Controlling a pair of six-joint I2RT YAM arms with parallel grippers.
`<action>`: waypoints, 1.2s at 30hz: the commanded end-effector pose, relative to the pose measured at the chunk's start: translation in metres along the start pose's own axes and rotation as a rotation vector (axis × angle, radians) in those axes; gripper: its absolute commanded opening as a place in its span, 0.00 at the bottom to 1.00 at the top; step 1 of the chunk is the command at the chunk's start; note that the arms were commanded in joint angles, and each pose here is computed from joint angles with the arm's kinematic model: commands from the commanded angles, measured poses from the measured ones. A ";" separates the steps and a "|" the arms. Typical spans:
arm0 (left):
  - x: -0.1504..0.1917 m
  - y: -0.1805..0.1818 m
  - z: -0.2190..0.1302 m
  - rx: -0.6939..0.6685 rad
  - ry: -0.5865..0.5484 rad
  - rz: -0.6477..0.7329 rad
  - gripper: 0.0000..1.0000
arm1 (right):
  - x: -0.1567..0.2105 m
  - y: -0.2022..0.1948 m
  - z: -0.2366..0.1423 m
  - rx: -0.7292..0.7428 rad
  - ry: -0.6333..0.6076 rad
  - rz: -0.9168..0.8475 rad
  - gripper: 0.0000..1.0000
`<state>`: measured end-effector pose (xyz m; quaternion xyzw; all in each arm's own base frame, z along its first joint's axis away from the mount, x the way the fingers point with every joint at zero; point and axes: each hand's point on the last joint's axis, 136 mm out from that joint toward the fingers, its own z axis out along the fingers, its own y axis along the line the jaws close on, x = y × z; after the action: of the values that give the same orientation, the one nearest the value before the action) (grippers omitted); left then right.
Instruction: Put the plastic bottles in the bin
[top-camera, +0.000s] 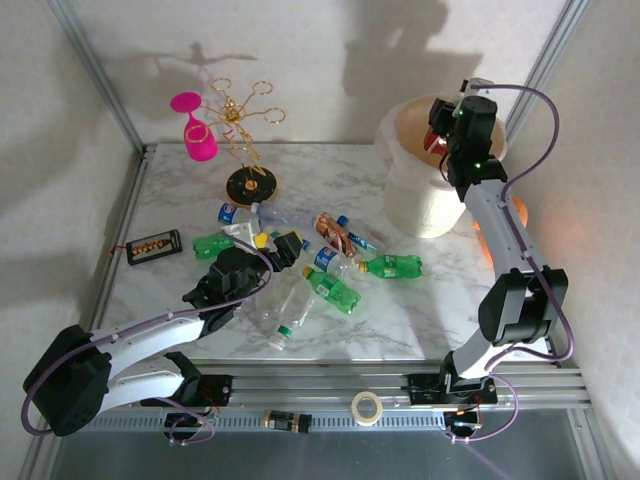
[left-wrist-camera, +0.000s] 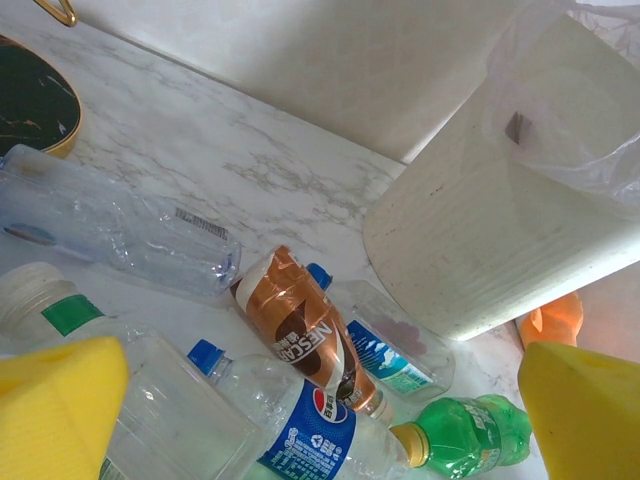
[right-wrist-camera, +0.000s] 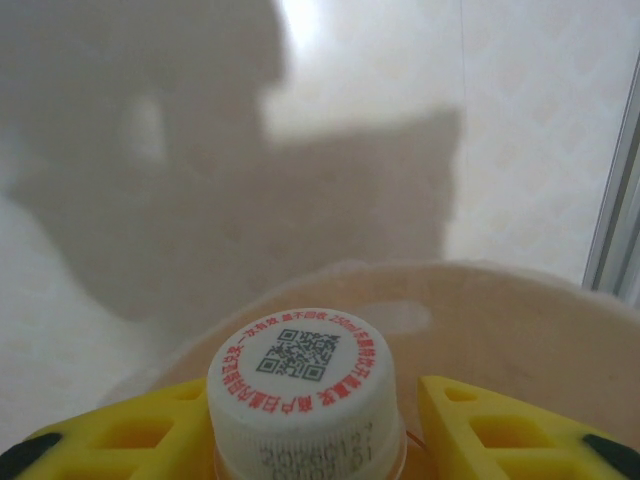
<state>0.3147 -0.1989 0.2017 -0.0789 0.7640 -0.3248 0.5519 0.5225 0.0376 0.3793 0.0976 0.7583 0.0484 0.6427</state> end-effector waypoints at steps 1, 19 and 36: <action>0.000 0.009 -0.002 -0.033 -0.013 -0.020 1.00 | 0.014 -0.002 0.008 0.004 0.034 0.011 0.41; -0.013 0.018 -0.003 -0.096 -0.075 -0.060 1.00 | -0.022 0.009 -0.017 -0.051 0.002 -0.009 0.91; -0.022 0.017 0.010 -0.124 -0.104 -0.088 1.00 | 0.006 0.094 -0.150 -0.516 0.029 -0.011 0.99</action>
<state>0.3281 -0.1820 0.1950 -0.1422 0.7620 -0.2918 0.5603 0.4027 0.1158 0.4337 -0.0379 0.7293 0.2058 0.6514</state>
